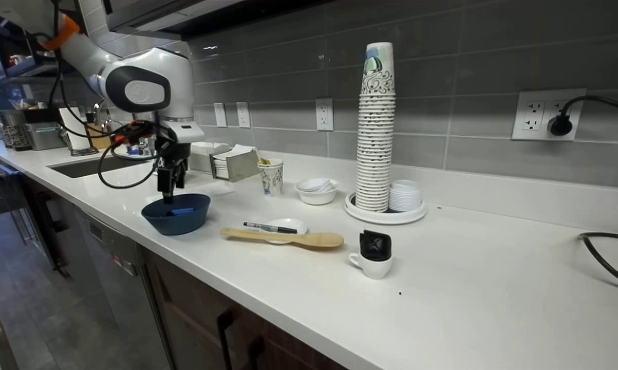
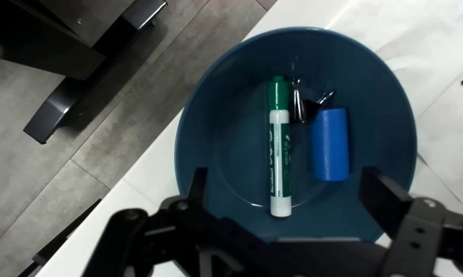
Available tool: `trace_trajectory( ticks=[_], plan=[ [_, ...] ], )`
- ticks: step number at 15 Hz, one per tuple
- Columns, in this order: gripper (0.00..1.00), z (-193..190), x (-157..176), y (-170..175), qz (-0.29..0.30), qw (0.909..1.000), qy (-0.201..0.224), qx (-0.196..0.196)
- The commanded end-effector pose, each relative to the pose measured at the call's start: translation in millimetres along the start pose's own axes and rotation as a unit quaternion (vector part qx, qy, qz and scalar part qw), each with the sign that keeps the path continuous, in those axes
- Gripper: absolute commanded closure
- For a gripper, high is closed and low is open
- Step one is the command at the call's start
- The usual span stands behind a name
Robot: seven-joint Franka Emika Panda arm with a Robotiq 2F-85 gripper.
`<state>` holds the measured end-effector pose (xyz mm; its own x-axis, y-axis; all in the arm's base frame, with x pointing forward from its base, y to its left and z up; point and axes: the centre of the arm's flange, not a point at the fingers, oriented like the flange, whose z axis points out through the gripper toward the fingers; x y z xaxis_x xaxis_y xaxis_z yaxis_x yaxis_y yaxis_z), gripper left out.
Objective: Remove the marker from the blue bowl and put it on the plate
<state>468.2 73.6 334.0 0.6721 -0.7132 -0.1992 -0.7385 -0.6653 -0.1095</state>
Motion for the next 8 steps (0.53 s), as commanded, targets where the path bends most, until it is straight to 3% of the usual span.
trace_trajectory(
  ticks=[1,7,8],
  plan=[
    [0.0,1,1,0,0.0,1.0,-0.001,-0.001],
    [0.0,28,11,-12,0.04,0.9991,-0.007,0.011],
    [0.06,34,13,-12,0.044,0.9989,-0.008,0.013]
  ],
)
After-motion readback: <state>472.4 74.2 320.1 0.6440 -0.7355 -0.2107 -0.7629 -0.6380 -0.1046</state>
